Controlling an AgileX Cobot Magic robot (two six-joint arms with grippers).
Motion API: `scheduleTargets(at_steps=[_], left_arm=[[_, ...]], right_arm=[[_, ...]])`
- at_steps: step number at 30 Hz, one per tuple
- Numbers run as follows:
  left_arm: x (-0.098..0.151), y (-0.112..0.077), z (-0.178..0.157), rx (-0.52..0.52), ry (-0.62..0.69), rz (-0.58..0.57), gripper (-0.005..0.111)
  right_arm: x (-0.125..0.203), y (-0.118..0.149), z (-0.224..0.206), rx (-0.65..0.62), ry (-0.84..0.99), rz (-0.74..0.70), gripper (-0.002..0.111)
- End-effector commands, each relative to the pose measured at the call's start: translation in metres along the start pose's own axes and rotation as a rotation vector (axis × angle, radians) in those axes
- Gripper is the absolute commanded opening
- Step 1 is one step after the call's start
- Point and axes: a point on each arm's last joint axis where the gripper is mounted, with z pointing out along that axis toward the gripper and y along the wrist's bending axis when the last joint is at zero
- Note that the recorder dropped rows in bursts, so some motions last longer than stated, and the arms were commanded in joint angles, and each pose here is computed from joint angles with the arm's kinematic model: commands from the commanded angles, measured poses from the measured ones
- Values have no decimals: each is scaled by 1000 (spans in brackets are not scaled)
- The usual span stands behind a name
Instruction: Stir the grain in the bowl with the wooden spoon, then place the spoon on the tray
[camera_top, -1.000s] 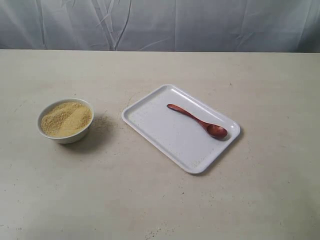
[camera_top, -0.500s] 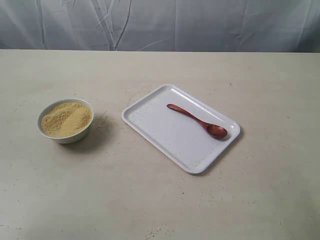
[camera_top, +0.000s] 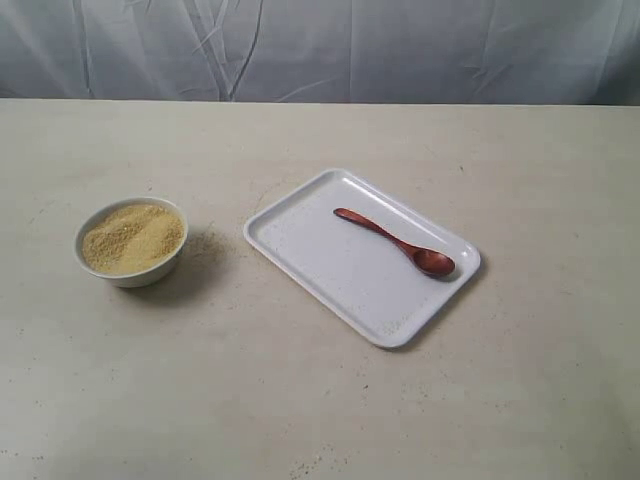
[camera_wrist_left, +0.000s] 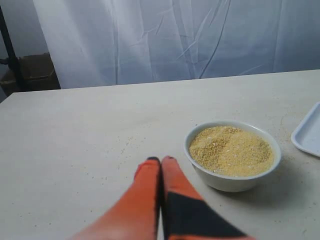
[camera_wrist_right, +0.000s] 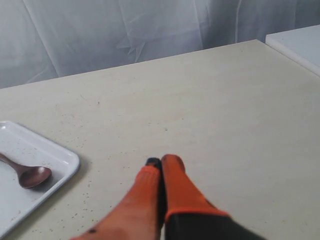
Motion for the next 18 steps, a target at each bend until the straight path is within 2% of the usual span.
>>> scheduleTargets(at_steps=[1,18], left_arm=[[0,0,0,5,-14,0,0],[0,0,0,5,-14,0,0]], right_arm=[[0,3,0,-48,-7,-19,0],[0,3,0,-54,-7,-21,0]])
